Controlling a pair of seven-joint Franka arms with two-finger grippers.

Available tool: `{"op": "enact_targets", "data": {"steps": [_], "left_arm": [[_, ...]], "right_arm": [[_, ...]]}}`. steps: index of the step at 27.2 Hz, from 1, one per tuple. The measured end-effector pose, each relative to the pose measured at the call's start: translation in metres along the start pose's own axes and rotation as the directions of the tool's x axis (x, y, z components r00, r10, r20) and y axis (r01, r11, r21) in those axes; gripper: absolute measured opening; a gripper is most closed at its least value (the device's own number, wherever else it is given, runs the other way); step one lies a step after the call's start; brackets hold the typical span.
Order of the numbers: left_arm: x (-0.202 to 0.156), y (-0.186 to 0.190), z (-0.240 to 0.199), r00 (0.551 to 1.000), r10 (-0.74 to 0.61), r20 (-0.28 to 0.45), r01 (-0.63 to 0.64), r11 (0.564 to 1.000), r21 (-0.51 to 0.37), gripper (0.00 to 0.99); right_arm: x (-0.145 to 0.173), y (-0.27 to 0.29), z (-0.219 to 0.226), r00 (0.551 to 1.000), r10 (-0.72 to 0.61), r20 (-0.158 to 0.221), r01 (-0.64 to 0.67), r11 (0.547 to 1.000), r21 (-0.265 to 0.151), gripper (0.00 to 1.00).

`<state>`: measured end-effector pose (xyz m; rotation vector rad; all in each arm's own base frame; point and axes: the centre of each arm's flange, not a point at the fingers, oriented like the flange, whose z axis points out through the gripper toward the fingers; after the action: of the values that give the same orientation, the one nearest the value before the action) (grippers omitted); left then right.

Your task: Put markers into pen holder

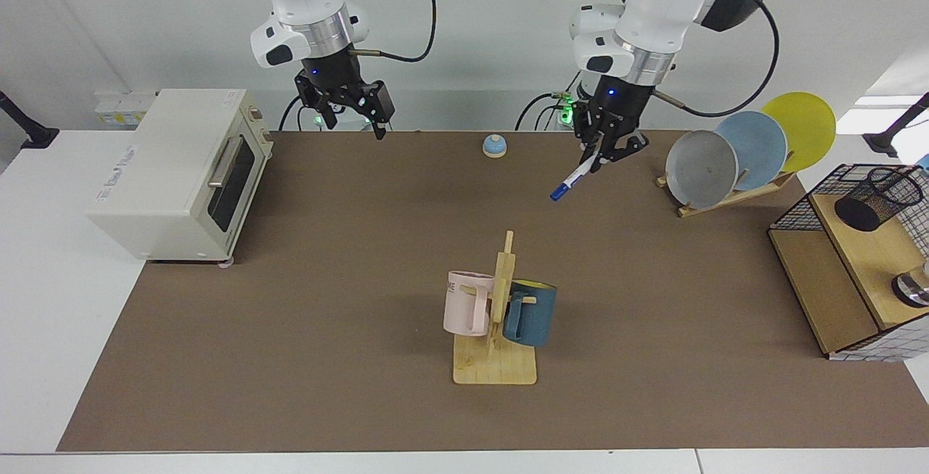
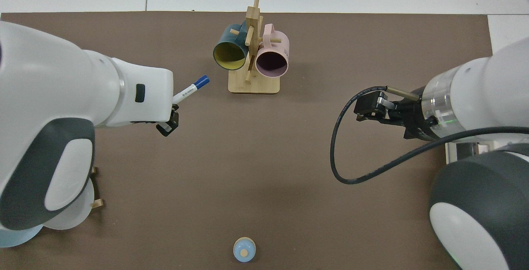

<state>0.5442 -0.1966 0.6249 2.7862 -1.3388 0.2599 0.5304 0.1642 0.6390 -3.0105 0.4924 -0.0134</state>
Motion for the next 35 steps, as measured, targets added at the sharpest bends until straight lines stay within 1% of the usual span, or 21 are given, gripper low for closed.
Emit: {"op": "enact_targets", "data": {"steps": [6,9,11,14,18,22,25,28,31,35], "left_arm": [[-0.034,-0.029,-0.018,0.995,-0.051,0.088,0.045,0.996,0.072,0.181],[-0.051,-0.05,-0.027,0.989,-0.092,0.112,0.08,0.991,0.11,0.181],[-0.066,-0.066,-0.029,0.983,-0.116,0.141,0.098,0.987,0.125,0.181],[-0.085,-0.085,-0.032,0.974,-0.103,0.2,0.068,0.983,0.173,0.181],[-0.107,-0.109,-0.042,0.955,-0.051,0.294,-0.027,0.967,0.253,0.181],[-0.128,-0.13,-0.057,0.918,-0.003,0.397,-0.131,0.942,0.31,0.181],[-0.141,-0.142,-0.065,0.889,0.028,0.456,-0.193,0.928,0.319,0.181],[-0.151,-0.152,-0.075,0.851,0.043,0.523,-0.253,0.907,0.337,0.181],[-0.159,-0.158,-0.084,0.816,0.037,0.577,-0.293,0.887,0.358,0.181],[-0.172,-0.171,-0.095,0.753,0.061,0.655,-0.374,0.859,0.35,0.181]], "right_arm": [[0.009,0.013,0.0,0.987,-0.163,-0.014,0.162,0.986,-0.03,1.0],[0.016,0.024,-0.001,0.972,-0.235,-0.026,0.233,0.97,-0.07,1.0],[0.019,0.029,-0.001,0.963,-0.269,-0.028,0.266,0.96,-0.09,1.0],[0.02,0.03,-0.001,0.957,-0.287,-0.031,0.282,0.954,-0.105,1.0],[0.021,0.031,-0.001,0.953,-0.301,-0.031,0.295,0.949,-0.112,1.0],[0.022,0.032,-0.001,0.952,-0.305,-0.034,0.299,0.946,-0.127,1.0],[0.022,0.033,-0.001,0.947,-0.32,-0.034,0.312,0.94,-0.137,1.0],[0.023,0.035,-0.002,0.943,-0.331,-0.03,0.324,0.936,-0.139,1.0],[0.023,0.038,-0.003,0.945,-0.327,-0.017,0.322,0.936,-0.142,1.0],[0.024,0.045,-0.009,0.95,-0.313,0.002,0.31,0.939,-0.146,1.0]]}}
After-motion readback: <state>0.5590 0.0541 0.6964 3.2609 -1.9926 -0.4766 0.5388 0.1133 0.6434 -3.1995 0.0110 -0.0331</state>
